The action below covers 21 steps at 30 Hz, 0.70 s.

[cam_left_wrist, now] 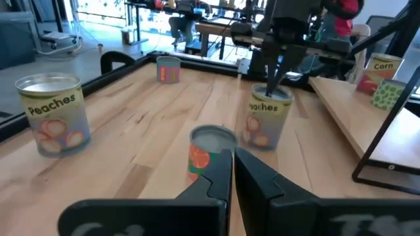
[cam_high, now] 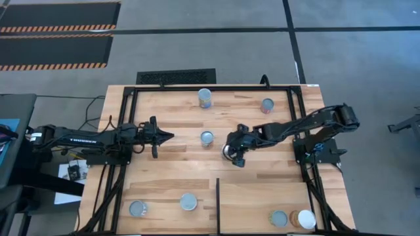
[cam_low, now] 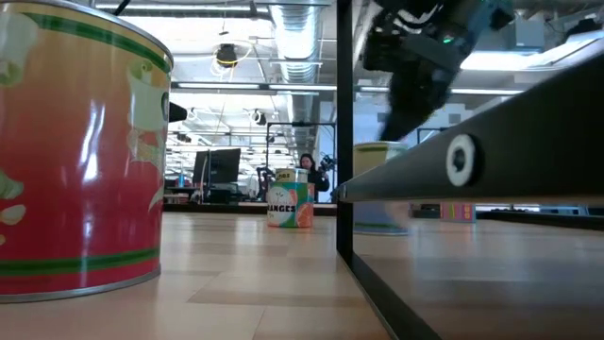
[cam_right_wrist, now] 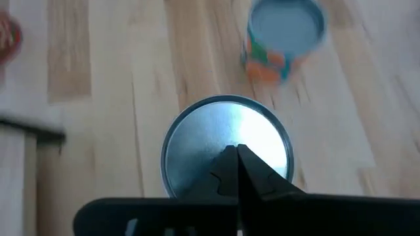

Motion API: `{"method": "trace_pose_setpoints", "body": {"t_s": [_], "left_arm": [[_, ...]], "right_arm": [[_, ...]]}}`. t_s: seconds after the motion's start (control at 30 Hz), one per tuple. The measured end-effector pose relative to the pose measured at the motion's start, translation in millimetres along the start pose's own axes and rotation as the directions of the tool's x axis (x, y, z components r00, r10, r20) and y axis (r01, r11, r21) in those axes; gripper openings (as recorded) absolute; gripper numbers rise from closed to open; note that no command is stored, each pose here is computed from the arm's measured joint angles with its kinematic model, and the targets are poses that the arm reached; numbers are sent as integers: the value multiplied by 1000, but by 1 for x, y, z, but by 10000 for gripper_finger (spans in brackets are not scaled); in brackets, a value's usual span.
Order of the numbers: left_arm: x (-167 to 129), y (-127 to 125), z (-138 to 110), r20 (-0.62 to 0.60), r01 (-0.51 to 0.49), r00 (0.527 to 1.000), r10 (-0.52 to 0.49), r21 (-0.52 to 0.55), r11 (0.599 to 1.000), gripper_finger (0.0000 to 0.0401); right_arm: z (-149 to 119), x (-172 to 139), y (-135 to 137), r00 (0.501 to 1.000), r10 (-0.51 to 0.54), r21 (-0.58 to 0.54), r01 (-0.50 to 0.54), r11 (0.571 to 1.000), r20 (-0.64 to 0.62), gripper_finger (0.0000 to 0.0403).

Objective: Pick and place cans onto a shelf
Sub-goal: Put the bottom canned peaches on the shelf

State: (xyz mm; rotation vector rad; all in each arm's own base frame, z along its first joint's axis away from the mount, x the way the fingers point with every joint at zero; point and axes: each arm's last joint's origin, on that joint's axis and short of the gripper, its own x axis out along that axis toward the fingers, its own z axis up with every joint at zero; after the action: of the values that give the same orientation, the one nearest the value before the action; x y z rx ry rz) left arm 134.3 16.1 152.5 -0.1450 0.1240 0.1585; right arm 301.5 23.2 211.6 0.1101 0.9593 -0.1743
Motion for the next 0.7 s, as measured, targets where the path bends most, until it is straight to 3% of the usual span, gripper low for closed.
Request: {"method": "trace_pose_setpoints", "body": {"t_s": [0.17,0.33,0.53,0.7], "left_arm": [[0,0,-1,-5,-6,1000,6,-3,1000,6],[0,1,-1,-7,-16,1000,16,-4,1000,6],[0,1,-1,-6,-21,1000,21,-5,1000,6],[0,1,-1,-5,-22,1000,22,-6,1000,6]], "right_arm": [[-6,-15,-4,997,-21,39,23,999,-71,6],[-3,-26,-5,1000,-10,40,11,999,-20,20],[4,-52,-1,1000,4,23,-3,1000,-3,78],[3,-54,11,998,13,-16,-14,1000,-62,141]]}}
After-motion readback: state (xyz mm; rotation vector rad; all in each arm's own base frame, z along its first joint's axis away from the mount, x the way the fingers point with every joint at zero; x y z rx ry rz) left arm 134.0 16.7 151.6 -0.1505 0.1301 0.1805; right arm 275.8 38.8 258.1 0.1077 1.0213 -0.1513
